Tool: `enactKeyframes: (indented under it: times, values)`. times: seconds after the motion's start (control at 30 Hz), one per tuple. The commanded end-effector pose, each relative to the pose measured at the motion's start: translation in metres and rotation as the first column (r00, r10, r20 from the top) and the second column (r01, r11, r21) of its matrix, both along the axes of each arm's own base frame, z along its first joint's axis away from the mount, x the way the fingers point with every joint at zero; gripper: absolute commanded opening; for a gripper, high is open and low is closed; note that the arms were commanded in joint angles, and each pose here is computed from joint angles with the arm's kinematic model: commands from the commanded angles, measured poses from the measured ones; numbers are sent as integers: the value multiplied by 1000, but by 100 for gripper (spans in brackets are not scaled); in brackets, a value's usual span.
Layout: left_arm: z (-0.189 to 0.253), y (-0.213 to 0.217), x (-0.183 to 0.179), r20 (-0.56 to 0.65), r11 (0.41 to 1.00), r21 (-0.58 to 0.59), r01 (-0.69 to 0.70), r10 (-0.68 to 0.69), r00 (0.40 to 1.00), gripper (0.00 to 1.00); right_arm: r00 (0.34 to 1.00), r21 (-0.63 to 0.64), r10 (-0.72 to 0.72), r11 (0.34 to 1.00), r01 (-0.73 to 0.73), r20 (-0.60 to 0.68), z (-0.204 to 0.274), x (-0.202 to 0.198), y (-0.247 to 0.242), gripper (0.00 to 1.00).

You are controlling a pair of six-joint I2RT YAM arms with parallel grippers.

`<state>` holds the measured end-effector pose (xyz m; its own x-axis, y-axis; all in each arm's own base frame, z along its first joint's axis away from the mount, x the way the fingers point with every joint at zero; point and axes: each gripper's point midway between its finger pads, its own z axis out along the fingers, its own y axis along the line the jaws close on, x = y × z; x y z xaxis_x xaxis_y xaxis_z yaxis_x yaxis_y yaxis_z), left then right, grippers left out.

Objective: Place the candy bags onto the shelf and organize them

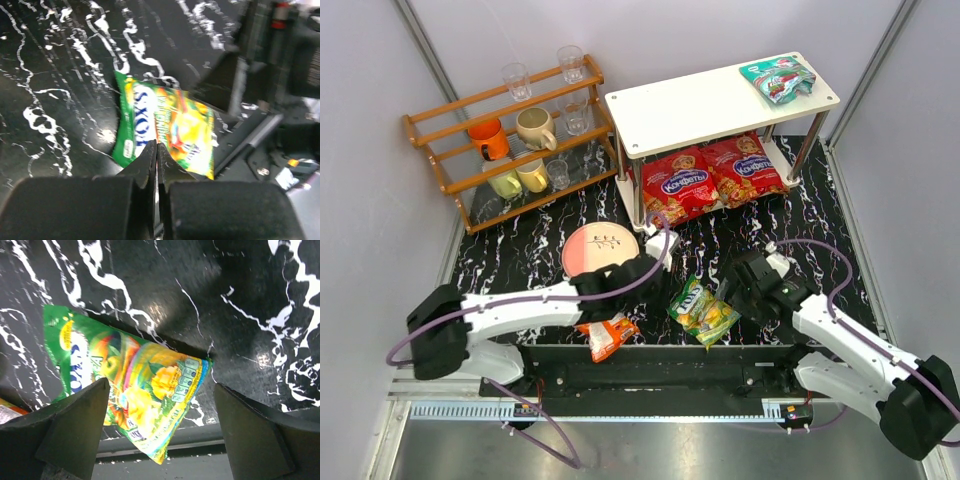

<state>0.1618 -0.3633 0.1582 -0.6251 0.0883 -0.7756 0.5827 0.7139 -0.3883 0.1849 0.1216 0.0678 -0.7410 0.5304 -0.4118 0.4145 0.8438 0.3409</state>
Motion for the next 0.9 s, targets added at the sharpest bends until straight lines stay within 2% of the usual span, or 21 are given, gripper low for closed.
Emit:
enactKeyframes:
  times: [0.0,0.1,0.37,0.63,0.73,0.77,0.87]
  values:
    - [-17,-19,25,29,997,45,66,-67,997,0,995,88,-14,996,23,-96,-7,-18,11,94]
    - [-46,-31,34,-13,990,103,93,-92,996,0,993,105,-18,994,30,-119,-13,-26,11,96]
    - [-78,-50,34,-80,986,94,138,-130,988,0,988,258,23,966,17,-153,-13,-44,29,97]
    - [-117,-48,24,-162,979,124,159,-138,977,0,987,344,18,938,39,-160,-25,-50,38,97]
    - [-130,-41,19,-194,978,139,153,-124,973,0,989,383,15,923,45,-150,-32,-48,44,91]
    - [-132,-40,17,-200,979,134,150,-121,972,0,989,400,7,915,54,-148,-33,-47,46,85]
    - [-137,-32,12,-217,981,134,141,-110,970,0,992,425,-2,903,58,-130,-40,-46,48,75]
